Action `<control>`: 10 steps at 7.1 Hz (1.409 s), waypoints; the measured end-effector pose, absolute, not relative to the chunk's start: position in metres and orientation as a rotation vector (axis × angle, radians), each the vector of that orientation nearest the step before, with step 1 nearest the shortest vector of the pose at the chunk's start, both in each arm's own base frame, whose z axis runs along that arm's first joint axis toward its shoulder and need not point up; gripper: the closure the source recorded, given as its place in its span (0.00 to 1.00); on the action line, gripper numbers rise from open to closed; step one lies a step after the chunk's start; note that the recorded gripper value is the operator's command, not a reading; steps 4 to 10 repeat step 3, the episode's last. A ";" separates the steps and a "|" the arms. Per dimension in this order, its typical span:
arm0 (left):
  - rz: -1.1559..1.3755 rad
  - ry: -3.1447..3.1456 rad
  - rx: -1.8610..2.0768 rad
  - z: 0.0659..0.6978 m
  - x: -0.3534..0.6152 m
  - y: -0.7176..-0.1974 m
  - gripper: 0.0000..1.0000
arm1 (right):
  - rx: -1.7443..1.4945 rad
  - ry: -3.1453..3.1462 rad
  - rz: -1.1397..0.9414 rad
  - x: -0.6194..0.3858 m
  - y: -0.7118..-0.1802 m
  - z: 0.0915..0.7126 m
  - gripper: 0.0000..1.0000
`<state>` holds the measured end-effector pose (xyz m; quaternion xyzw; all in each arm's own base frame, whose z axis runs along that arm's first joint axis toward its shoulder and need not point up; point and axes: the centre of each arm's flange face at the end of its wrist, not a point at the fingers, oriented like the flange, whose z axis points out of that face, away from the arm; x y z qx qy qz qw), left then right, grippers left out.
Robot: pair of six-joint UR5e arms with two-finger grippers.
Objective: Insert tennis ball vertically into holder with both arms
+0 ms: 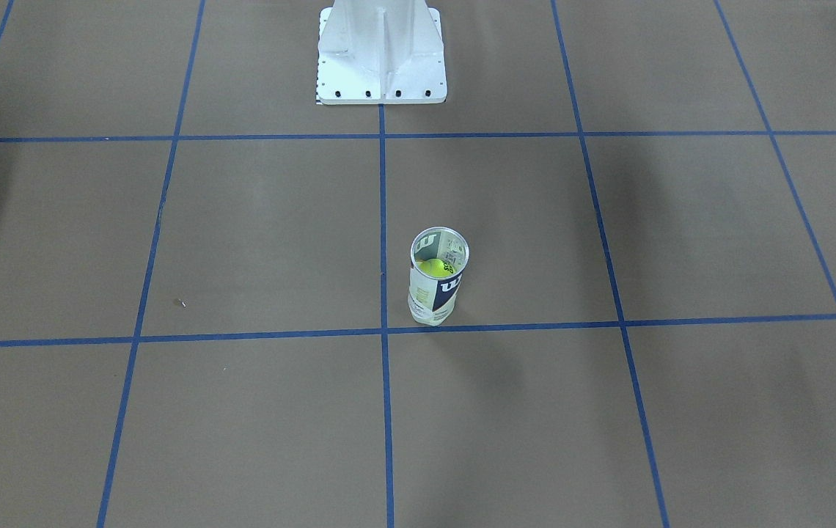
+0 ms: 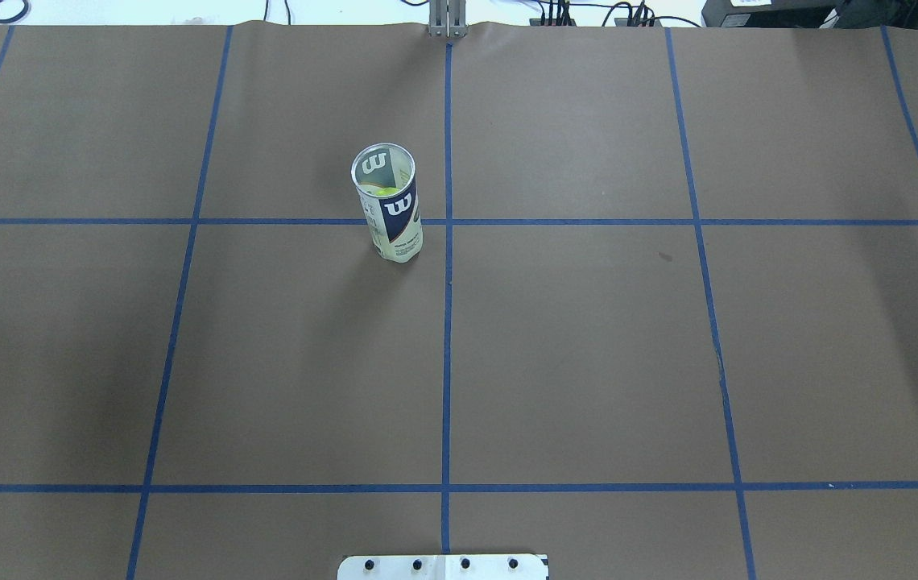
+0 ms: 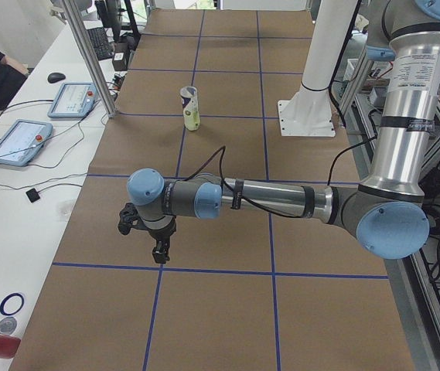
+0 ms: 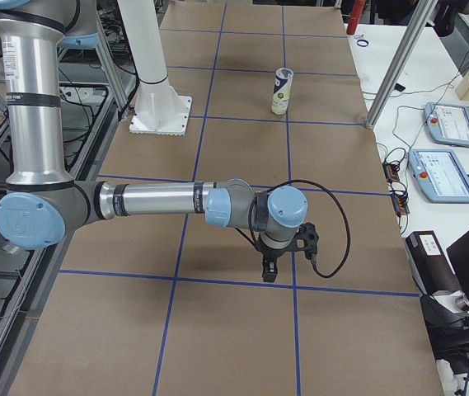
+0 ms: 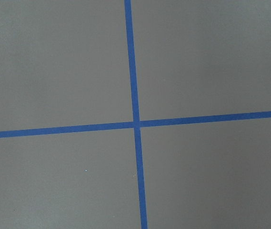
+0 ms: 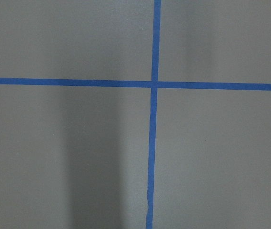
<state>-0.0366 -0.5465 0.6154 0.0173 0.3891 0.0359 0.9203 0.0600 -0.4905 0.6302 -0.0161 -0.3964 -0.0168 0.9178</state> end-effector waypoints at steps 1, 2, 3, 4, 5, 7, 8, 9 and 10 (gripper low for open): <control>0.074 0.799 0.035 0.615 -0.037 -0.546 0.00 | -0.033 -0.815 -0.035 0.060 -0.491 0.630 0.01; 0.074 0.799 0.034 0.616 -0.036 -0.546 0.00 | -0.029 -0.815 -0.036 0.060 -0.491 0.628 0.01; 0.074 0.800 0.034 0.616 -0.036 -0.546 0.00 | -0.025 -0.815 -0.038 0.060 -0.492 0.626 0.01; 0.074 0.800 0.034 0.616 -0.036 -0.546 0.00 | -0.025 -0.815 -0.038 0.060 -0.492 0.626 0.01; 0.074 0.800 0.034 0.616 -0.036 -0.546 0.00 | -0.025 -0.815 -0.038 0.060 -0.492 0.626 0.01; 0.074 0.800 0.034 0.616 -0.036 -0.546 0.00 | -0.025 -0.815 -0.038 0.060 -0.492 0.626 0.01; 0.074 0.800 0.034 0.616 -0.036 -0.546 0.00 | -0.025 -0.815 -0.038 0.060 -0.492 0.626 0.01; 0.074 0.800 0.034 0.616 -0.036 -0.546 0.00 | -0.025 -0.815 -0.038 0.060 -0.492 0.626 0.01; 0.074 0.800 0.034 0.616 -0.036 -0.546 0.00 | -0.025 -0.815 -0.038 0.060 -0.492 0.626 0.01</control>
